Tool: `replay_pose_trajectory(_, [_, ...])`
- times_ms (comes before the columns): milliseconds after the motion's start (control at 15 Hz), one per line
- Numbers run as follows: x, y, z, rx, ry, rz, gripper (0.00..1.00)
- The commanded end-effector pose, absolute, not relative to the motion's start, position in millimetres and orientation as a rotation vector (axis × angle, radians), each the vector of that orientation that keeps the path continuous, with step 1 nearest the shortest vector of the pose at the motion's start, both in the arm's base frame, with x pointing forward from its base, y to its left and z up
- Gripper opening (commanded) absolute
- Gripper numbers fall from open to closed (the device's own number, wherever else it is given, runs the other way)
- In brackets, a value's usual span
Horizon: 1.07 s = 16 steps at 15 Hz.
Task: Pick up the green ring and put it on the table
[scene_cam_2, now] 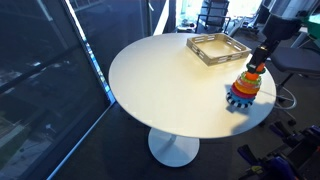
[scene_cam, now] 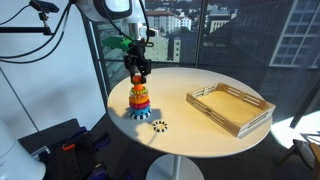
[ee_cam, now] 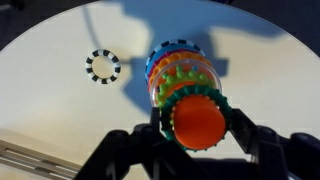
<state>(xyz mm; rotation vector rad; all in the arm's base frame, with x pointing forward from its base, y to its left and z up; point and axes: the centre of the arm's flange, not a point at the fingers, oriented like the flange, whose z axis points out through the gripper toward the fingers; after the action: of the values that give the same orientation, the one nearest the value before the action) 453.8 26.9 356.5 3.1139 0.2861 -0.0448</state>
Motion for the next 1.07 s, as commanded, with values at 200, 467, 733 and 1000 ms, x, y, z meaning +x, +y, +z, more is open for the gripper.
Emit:
replay_pose_trajectory(200, [443, 17, 398, 3.131, 0.252, 0.044, 0.45])
replay_pose_trajectory(467, [449, -1, 419, 3.136, 0.184, 0.098, 0.45])
replay_pose_trajectory(733, [459, -32, 424, 3.145, 0.07, 0.105, 0.45])
replay_pose_trajectory(1000, [464, -61, 408, 3.15, -0.023, 0.067, 0.45])
